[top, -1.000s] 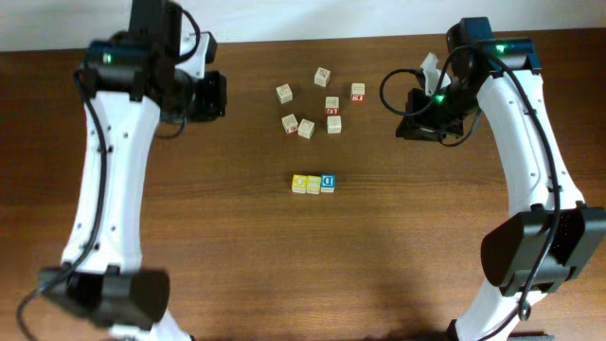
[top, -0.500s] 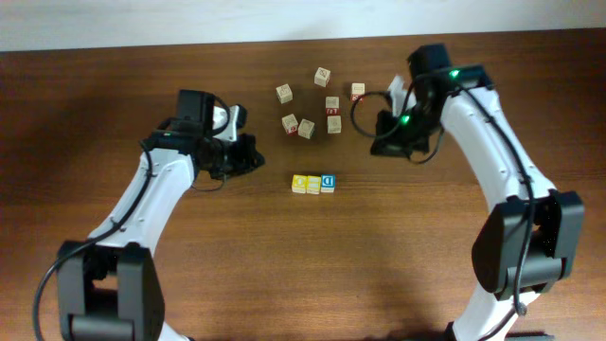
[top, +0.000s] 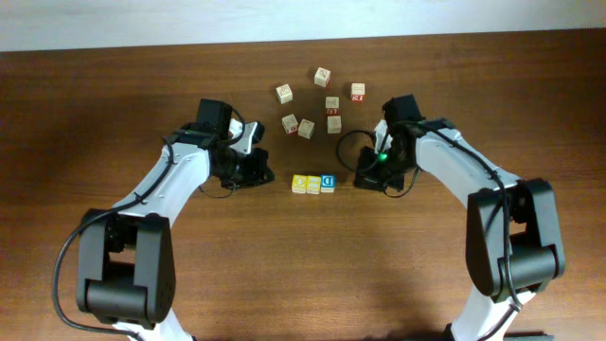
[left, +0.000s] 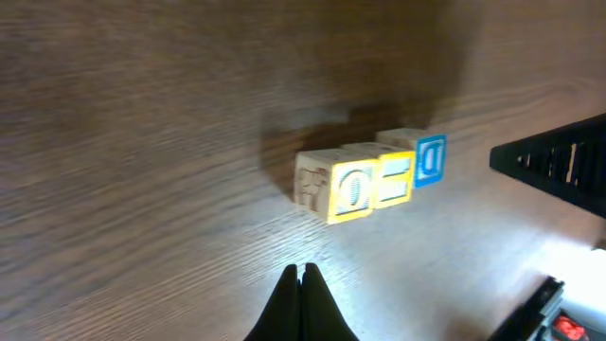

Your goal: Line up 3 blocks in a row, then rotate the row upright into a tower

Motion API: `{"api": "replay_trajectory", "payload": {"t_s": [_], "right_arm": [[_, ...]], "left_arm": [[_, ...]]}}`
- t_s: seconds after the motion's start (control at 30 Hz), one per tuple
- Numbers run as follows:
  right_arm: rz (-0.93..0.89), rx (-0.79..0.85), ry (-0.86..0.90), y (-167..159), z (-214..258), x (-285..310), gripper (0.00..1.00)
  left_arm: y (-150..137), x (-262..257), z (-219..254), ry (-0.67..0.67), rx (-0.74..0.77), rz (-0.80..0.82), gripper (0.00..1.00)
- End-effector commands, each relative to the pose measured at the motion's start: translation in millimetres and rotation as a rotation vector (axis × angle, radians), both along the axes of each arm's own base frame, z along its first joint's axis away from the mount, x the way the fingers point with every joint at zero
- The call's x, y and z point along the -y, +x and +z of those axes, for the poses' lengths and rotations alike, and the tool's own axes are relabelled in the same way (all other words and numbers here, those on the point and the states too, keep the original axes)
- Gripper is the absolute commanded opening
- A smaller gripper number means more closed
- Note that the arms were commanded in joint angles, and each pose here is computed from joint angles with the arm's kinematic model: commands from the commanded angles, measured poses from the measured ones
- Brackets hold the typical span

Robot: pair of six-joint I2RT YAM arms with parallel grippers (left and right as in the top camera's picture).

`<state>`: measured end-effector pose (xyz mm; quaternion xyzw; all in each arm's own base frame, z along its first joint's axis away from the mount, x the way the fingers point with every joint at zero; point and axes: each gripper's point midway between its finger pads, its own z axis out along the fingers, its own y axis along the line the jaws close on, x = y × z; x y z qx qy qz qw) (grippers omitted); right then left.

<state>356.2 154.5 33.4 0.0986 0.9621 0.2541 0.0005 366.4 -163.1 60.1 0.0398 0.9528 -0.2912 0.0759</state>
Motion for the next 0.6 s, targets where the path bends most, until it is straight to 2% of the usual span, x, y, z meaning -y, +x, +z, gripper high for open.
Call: {"api": "replay_trajectory", "payload": {"t_s": [0.0, 0.13, 0.4, 0.57], "right_arm": [[-0.006, 0.025, 0.015, 1, 4, -10, 0.04], [-0.029, 0.065, -0.036, 11, 1, -10, 0.04], [-0.008, 0.179, -0.014, 34, 2, -26, 0.04], [0.005, 0.196, 0.001, 39, -5, -33, 0.04]], "left_arm": [[6, -7, -7, 0.047, 0.026, 0.001, 0.00], [13, -6, -5, 0.040, 0.054, 0.005, 0.00], [15, -8, -6, 0.050, 0.044, 0.039, 0.00], [16, -8, -6, 0.050, 0.046, 0.045, 0.00]]}}
